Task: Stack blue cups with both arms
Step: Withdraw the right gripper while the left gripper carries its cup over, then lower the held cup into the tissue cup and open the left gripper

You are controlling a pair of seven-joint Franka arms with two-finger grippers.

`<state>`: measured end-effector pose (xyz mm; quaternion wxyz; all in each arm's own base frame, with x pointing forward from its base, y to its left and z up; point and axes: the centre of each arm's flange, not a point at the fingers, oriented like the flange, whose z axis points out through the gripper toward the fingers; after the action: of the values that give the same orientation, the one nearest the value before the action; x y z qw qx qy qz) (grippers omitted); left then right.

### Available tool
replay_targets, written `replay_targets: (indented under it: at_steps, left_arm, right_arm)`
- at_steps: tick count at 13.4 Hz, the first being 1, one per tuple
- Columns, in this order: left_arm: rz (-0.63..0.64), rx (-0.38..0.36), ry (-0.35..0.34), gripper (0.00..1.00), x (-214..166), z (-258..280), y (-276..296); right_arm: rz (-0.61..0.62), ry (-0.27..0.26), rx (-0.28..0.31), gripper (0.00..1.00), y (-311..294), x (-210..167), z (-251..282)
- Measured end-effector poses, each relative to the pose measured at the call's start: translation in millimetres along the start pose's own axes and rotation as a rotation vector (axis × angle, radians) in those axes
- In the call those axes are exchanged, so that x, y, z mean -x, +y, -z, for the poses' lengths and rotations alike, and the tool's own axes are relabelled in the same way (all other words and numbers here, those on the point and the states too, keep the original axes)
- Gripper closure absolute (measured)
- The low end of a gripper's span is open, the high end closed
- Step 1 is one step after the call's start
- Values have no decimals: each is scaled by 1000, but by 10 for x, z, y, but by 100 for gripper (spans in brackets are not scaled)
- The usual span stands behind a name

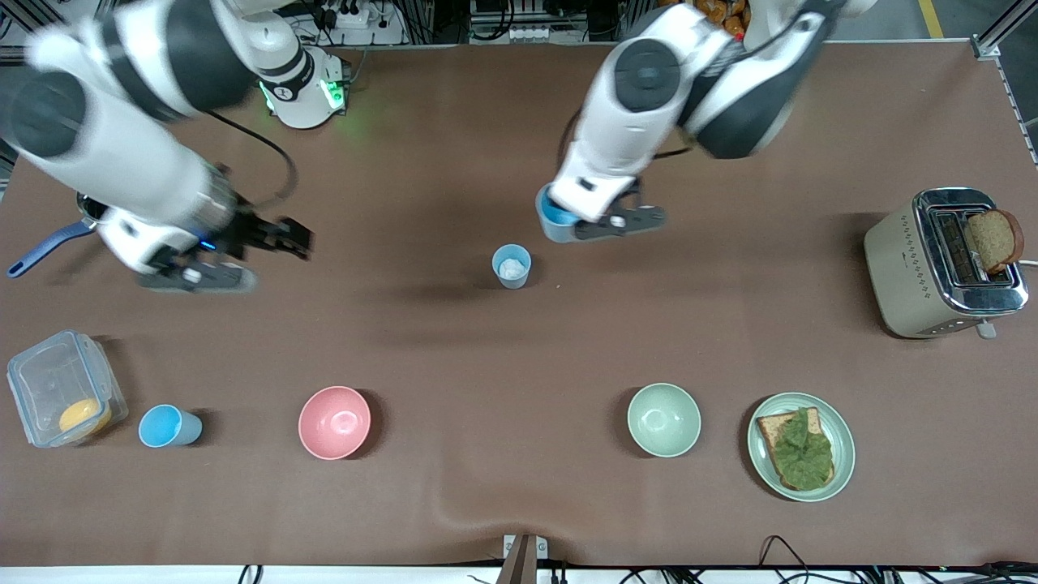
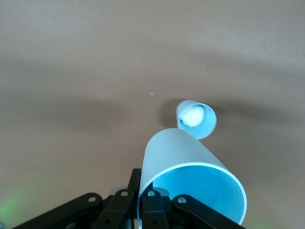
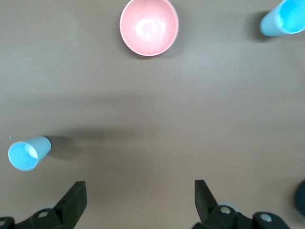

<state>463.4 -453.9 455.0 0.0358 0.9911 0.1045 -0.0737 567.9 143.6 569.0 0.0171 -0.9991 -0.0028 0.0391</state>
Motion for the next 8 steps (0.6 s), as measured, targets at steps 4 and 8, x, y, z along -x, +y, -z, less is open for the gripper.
replay_targets:
  at_steps: [4,8]
  left_arm:
    - [8,20,-14,96,95,-574,334]
    - [-27,-8,-48,96,-32,-1047,354]
  right_arm:
    - [37,5,-11,0,929,249,470]
    - [48,4,-14,0,1236,243,466]
